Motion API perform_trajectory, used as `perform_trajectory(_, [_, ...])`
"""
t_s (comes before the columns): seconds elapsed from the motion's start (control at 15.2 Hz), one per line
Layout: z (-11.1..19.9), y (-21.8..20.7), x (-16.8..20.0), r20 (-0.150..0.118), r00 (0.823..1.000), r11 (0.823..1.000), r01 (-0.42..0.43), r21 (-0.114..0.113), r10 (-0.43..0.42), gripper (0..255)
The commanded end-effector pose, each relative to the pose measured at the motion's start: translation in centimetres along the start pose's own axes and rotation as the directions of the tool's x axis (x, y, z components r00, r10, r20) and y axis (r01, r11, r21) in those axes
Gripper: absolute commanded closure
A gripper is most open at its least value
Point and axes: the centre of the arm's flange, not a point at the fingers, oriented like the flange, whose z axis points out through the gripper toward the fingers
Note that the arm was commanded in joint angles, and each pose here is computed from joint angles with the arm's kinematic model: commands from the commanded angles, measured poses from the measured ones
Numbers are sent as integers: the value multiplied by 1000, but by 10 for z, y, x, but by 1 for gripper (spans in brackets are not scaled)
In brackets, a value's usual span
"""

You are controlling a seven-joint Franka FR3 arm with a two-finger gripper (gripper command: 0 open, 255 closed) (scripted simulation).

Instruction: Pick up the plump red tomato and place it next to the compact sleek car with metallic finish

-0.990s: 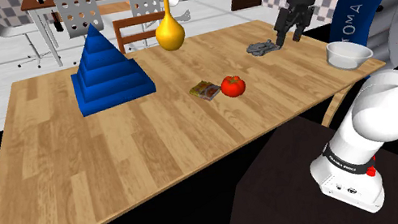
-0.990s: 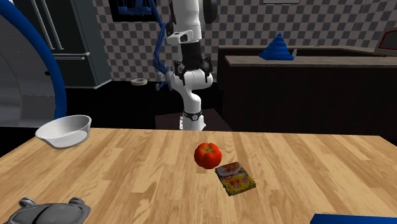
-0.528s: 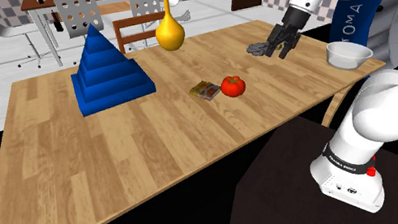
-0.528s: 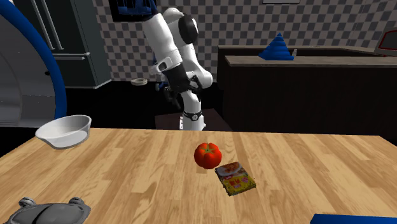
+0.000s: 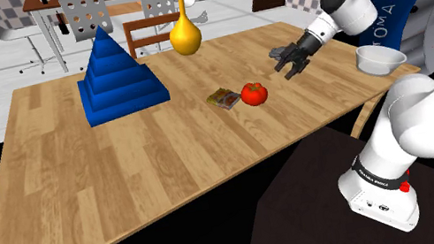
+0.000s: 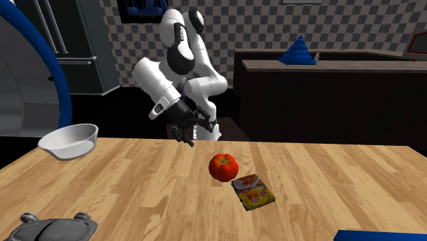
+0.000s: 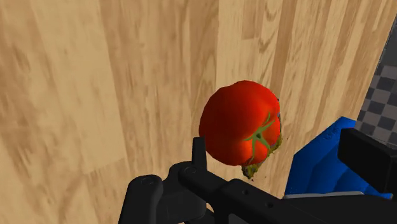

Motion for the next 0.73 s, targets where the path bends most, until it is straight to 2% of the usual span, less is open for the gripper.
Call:
perform_trajectory(0.0, [21, 25, 9, -38, 999, 997, -9, 74, 12, 0])
perform_trajectory(0.2, [53, 58, 24, -83, 996, 982, -16, 190, 32, 0])
perform_trajectory(0.66, [85, 53, 27, -85, 996, 981, -16, 194, 33, 0])
